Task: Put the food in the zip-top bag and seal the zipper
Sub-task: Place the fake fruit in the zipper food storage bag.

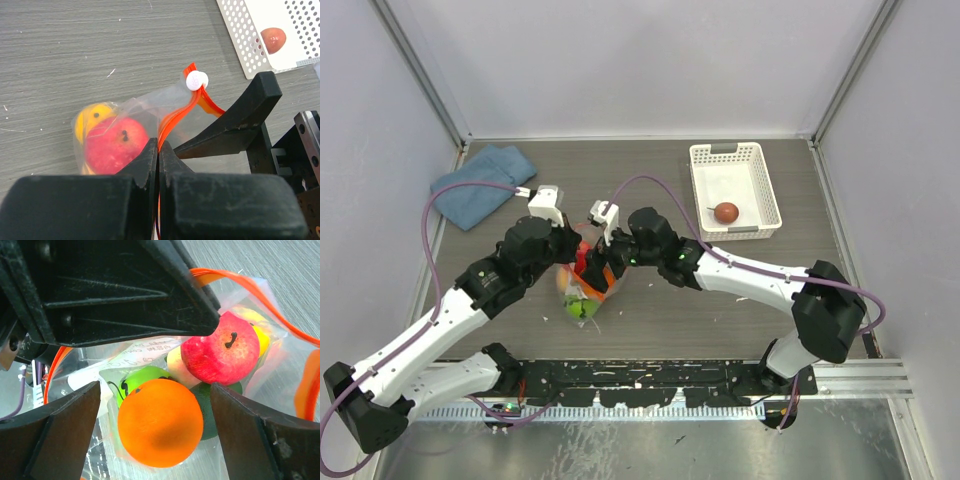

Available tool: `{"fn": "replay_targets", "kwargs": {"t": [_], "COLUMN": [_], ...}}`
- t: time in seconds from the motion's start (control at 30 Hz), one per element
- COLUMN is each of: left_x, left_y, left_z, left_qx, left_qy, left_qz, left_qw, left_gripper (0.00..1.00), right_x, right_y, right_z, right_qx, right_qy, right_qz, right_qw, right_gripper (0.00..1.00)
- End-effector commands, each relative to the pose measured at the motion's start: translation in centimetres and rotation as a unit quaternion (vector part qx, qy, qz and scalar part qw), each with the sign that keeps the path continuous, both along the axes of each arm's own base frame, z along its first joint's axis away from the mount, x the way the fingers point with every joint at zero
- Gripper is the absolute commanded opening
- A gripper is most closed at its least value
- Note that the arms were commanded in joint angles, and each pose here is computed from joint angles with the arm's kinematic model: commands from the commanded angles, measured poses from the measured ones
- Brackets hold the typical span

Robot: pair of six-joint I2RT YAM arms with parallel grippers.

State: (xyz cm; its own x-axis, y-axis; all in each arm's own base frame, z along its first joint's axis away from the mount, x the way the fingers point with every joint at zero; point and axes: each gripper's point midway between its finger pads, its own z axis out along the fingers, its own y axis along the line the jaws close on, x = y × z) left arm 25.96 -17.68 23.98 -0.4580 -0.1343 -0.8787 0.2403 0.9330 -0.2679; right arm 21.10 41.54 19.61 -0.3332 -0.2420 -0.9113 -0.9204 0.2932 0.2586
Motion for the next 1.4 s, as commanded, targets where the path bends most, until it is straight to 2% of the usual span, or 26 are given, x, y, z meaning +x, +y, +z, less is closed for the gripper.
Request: {"fn": "replay_targets", "kwargs": {"t": [0.0, 0.4, 0.53, 0.73, 0.97, 1.07, 1.2, 1.27, 1.37], "left_x": [0.8, 0.8, 0.8, 0.9, 0.8, 0.8, 0.7, 0.7, 0.6], "left_y": [-0.3, 0.1, 0.4, 0.9, 0.8, 1.0, 1.0, 1.1, 1.3], "left_z": [1.7, 1.7, 1.8, 1.8, 1.7, 1.8, 2.0, 2.1, 2.3], "left_qx": [-0.026, -0.023, -0.019, -0.015, -0.016, -0.016, -0.021, -0.020, -0.020], "left_qy": [-0.027, -0.029, -0.029, -0.031, -0.023, -0.026, -0.027, -0.026, -0.021], "left_qz": [0.011, 0.020, 0.026, 0.037, 0.036, 0.039, 0.040, 0.043, 0.049], "left_qw": [0.999, 0.999, 0.999, 0.999, 0.999, 0.999, 0.999, 0.999, 0.998], "left_gripper": [0.00, 0.00, 0.00, 0.00, 0.00, 0.00, 0.00, 0.00, 0.00], "right_x": [0.9, 1.0, 1.5, 2.7, 4.0, 4.9, 4.5, 4.2, 4.1], "right_y": [0.5, -3.0, -5.0, -7.7, -7.9, -8.1, -7.0, -6.6, -6.8], "right_z": [5.1, 9.8, 11.2, 9.3, 5.0, 3.3, 2.2, 2.0, 2.3], "right_qx": [0.050, 0.048, 0.051, 0.012, -0.044, -0.066, -0.074, -0.076, -0.082], "right_qy": [-0.028, -0.047, -0.045, -0.018, 0.013, 0.013, 0.026, 0.032, 0.028], "right_qz": [-0.027, -0.086, -0.137, -0.223, -0.265, -0.287, -0.264, -0.250, -0.246], "right_qw": [0.998, 0.994, 0.988, 0.975, 0.963, 0.956, 0.961, 0.965, 0.965], "right_gripper": [0.94, 0.94, 0.93, 0.87, 0.80, 0.75, 0.64, 0.54, 0.34]}}
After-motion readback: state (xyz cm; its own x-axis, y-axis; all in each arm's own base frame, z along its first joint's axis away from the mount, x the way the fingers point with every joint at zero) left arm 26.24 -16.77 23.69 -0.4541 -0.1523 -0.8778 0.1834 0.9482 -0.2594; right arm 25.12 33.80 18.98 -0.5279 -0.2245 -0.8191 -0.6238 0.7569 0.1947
